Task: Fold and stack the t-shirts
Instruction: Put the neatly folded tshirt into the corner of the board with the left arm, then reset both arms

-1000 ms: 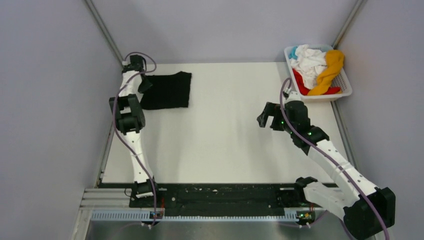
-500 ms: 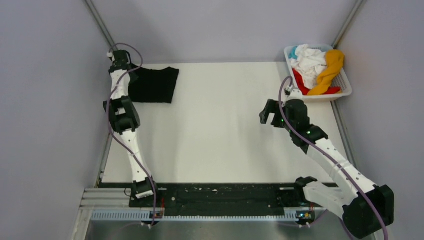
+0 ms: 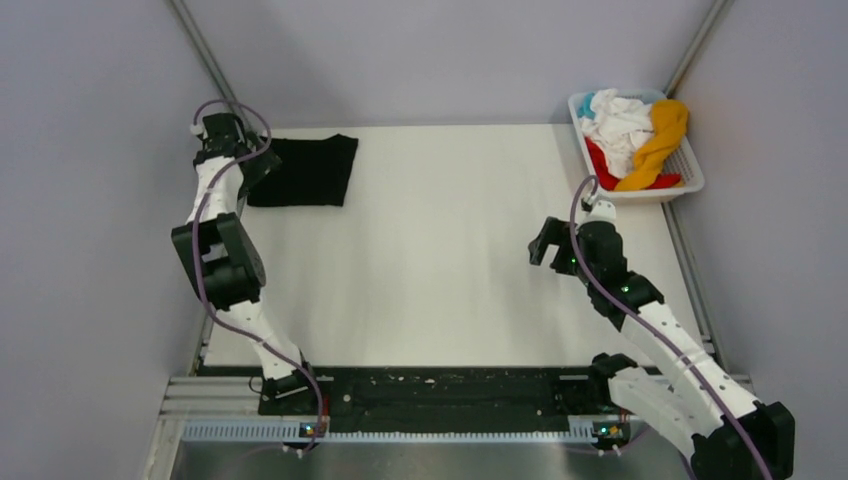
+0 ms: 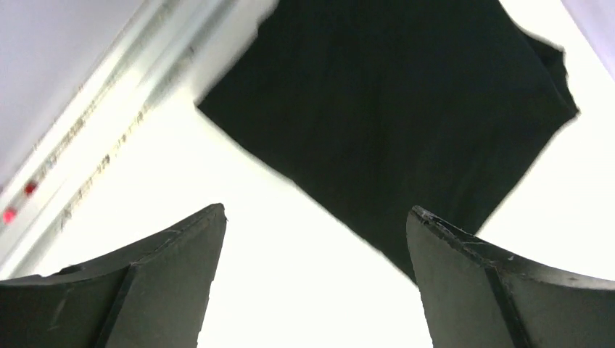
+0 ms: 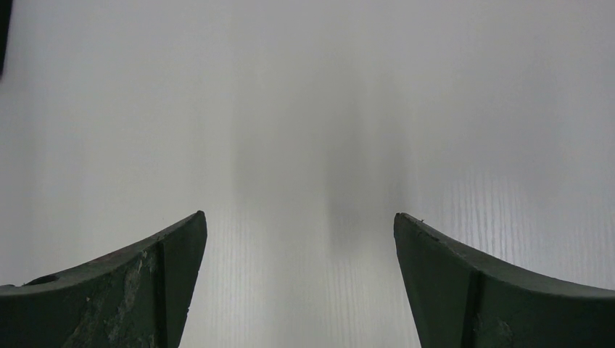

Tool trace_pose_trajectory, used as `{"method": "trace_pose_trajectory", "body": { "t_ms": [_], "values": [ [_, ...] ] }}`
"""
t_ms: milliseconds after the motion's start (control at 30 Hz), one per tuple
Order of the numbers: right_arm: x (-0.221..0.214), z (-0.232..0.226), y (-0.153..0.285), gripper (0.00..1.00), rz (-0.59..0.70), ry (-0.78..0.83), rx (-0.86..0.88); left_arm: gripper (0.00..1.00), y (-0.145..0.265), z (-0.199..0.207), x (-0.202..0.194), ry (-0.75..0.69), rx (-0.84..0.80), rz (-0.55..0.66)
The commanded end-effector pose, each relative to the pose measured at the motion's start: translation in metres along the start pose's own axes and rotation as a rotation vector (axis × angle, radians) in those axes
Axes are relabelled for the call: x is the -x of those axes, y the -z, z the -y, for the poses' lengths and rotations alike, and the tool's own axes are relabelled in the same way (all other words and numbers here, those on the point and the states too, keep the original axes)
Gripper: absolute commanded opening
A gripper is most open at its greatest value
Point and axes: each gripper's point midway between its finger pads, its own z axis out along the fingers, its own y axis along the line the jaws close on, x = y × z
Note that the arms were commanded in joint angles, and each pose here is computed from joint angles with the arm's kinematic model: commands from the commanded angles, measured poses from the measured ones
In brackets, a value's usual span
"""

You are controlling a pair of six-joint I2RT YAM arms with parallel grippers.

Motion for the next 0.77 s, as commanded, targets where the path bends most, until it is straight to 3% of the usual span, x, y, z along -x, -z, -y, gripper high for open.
{"method": "trace_pose_trajectory", "body": {
  "t_ms": [0, 67, 167, 267, 400, 733],
  "values": [
    [-0.007, 0.001, 0.010, 0.99, 0.008, -0.046, 0.025, 0.99, 0.090, 0.040, 0.000, -0.024, -0.122, 0.149],
    [-0.018, 0.004, 0.013, 0.99, 0.012, -0.070, 0.038, 0.99, 0.127, 0.043, -0.020, -0.020, -0.161, 0.194],
    [-0.030, 0.010, 0.017, 0.99, 0.031, -0.090, 0.048, 0.99, 0.163, 0.049, -0.085, -0.056, -0.273, 0.206],
    [-0.032, 0.020, 0.023, 0.99, 0.068, -0.096, 0.026, 0.99, 0.185, 0.045, -0.151, -0.085, -0.333, 0.185],
    [-0.032, 0.034, 0.032, 0.99, 0.109, -0.103, -0.026, 0.99, 0.202, 0.026, -0.210, -0.062, -0.423, 0.137],
    [-0.015, 0.036, 0.045, 0.99, 0.218, -0.150, -0.015, 0.99, 0.222, -0.018, -0.217, -0.064, -0.370, 0.224]
  ]
}}
